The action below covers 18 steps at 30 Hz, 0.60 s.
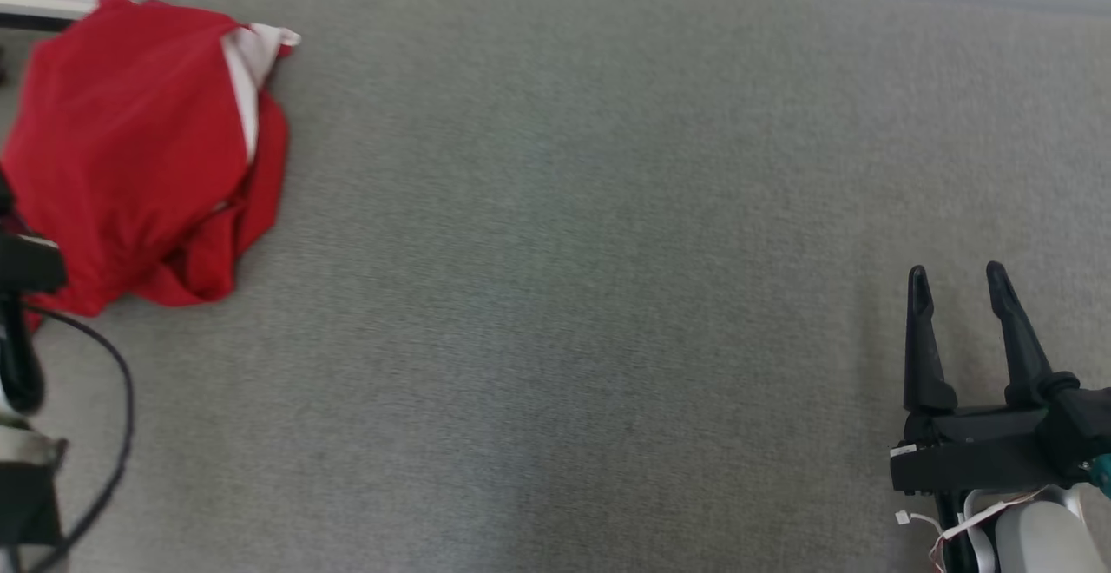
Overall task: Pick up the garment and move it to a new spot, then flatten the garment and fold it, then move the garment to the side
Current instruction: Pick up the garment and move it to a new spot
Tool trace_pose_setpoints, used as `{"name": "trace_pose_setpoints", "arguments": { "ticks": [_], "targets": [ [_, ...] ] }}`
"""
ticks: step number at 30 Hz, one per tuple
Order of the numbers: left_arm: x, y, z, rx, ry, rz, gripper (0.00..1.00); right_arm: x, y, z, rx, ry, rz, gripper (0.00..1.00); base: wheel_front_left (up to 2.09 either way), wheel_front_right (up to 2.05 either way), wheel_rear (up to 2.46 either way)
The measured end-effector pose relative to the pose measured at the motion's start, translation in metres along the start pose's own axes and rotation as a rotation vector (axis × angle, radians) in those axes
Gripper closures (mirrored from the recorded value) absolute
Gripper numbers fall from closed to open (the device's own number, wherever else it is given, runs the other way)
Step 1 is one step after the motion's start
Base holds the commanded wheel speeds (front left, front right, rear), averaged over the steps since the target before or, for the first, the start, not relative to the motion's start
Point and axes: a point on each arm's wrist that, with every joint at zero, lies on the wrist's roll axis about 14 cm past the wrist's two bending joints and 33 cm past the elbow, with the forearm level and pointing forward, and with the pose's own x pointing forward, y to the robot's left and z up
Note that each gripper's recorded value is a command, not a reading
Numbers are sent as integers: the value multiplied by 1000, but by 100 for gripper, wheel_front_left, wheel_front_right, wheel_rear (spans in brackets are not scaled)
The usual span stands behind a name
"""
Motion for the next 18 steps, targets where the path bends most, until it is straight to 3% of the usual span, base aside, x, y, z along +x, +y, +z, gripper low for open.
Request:
{"name": "trace_pose_setpoints", "arguments": {
  "ticks": [8, 18],
  "targets": [
    [36, -13, -64, 11, 176, -29, 0, -3, -31, -9, -25, 13, -71, 0, 0, 0, 0],
    [28, -28, -150, 42, 458, -69, 0, -14, -55, -17, -48, 40, -131, 0, 0, 0, 0]
  ]
}}
